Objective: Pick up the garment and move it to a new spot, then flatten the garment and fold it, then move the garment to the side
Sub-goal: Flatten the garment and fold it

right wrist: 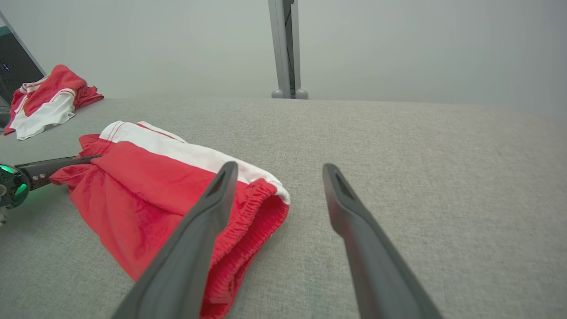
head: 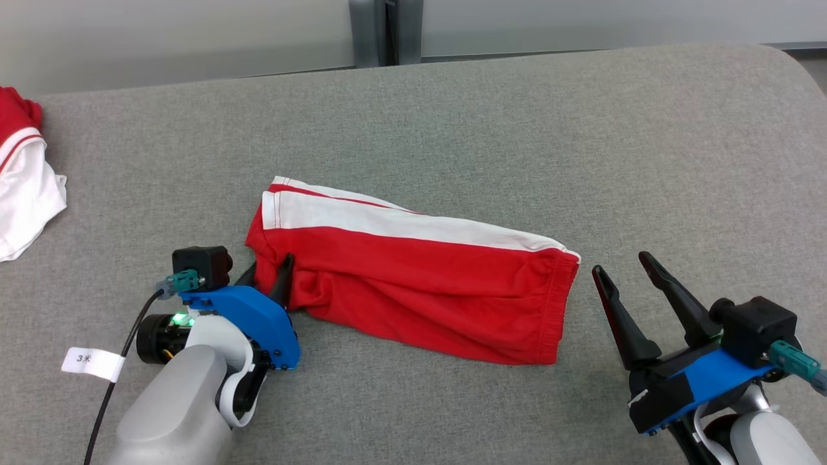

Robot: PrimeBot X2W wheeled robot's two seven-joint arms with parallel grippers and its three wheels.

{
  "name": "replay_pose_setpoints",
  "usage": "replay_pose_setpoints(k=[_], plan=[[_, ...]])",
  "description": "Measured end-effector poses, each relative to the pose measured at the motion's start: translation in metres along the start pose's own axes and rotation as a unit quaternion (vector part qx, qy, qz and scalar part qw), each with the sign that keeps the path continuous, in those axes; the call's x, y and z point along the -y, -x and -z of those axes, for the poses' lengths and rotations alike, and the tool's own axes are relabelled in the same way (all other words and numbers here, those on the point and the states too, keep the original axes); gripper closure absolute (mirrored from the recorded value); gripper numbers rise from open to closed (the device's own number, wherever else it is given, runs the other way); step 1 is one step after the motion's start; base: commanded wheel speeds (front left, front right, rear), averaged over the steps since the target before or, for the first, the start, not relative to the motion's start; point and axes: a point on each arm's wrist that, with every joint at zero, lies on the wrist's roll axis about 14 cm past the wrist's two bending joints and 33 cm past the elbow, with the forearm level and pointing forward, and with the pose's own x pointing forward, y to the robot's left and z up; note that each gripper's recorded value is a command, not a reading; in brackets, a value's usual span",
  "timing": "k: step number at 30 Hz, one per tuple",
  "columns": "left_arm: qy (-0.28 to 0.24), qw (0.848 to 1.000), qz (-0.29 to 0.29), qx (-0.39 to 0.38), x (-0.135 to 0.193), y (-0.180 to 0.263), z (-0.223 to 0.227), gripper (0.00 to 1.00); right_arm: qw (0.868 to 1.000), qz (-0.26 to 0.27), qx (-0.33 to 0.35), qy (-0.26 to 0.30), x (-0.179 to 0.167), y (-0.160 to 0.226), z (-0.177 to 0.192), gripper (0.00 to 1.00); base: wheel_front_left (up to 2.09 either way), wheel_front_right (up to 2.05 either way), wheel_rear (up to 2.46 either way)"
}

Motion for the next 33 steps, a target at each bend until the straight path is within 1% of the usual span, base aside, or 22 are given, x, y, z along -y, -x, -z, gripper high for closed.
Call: replay_pose_setpoints(k=[3, 9, 13, 17, 21, 28, 29, 30, 31, 32, 33], plan=[[-0.002, 1.0, 0.005, -0.001, 0.003, 0.002, 0.002, 1.0, 1.0, -0.002, 0.004, 0.001, -0.001, -0.001, -0.001, 0.0, 0.0, 0.0, 0.0], [0.003, 0.999, 0.007, 0.047, 0.005, 0.011, -0.016, 1.0, 1.0, -0.01, 0.016, 0.004, -0.005, -0.007, -0.007, 0.0, 0.0, 0.0, 0.0], [0.03, 0.996, 0.004, 0.079, 0.008, 0.028, -0.02, 1.0, 1.0, -0.01, 0.021, 0.002, -0.006, -0.007, -0.011, 0.0, 0.0, 0.0, 0.0], [0.052, 0.994, -0.007, 0.095, 0.007, 0.049, -0.014, 1.0, 1.0, -0.008, 0.029, -0.002, -0.007, -0.007, -0.014, 0.0, 0.0, 0.0, 0.0], [0.087, 0.991, -0.02, 0.1, 0.006, 0.066, 0.0, 1.0, 1.0, -0.008, 0.029, -0.009, -0.011, -0.005, -0.013, 0.0, 0.0, 0.0, 0.0], [0.103, 0.99, -0.029, 0.094, 0.009, 0.078, 0.015, 1.0, 1.0, -0.007, 0.023, -0.013, -0.016, -0.005, -0.01, 0.0, 0.0, 0.0, 0.0], [0.104, 0.99, -0.03, 0.095, 0.01, 0.079, 0.016, 0.92, 1.0, -0.007, 0.023, -0.012, -0.016, -0.004, -0.009, 0.0, 0.0, 0.0, 0.0], [0.104, 0.989, -0.031, 0.097, 0.01, 0.079, 0.014, 0.68, 1.0, -0.006, 0.022, -0.012, -0.016, -0.004, -0.009, 0.0, 0.0, 0.0, 0.0], [0.104, 0.989, -0.032, 0.102, 0.01, 0.08, 0.012, 0.32, 1.0, -0.006, 0.022, -0.013, -0.016, -0.004, -0.008, 0.0, 0.0, 0.0, 0.0], [0.103, 0.988, -0.033, 0.108, 0.01, 0.081, 0.01, 0.0, 1.0, -0.005, 0.02, -0.013, -0.016, -0.004, -0.007, 0.0, 0.0, 0.0, 0.0], [0.102, 0.987, -0.035, 0.116, 0.009, 0.082, 0.007, 0.0, 1.0, -0.005, 0.02, -0.013, -0.017, -0.004, -0.007, 0.0, 0.0, 0.0, 0.0]])
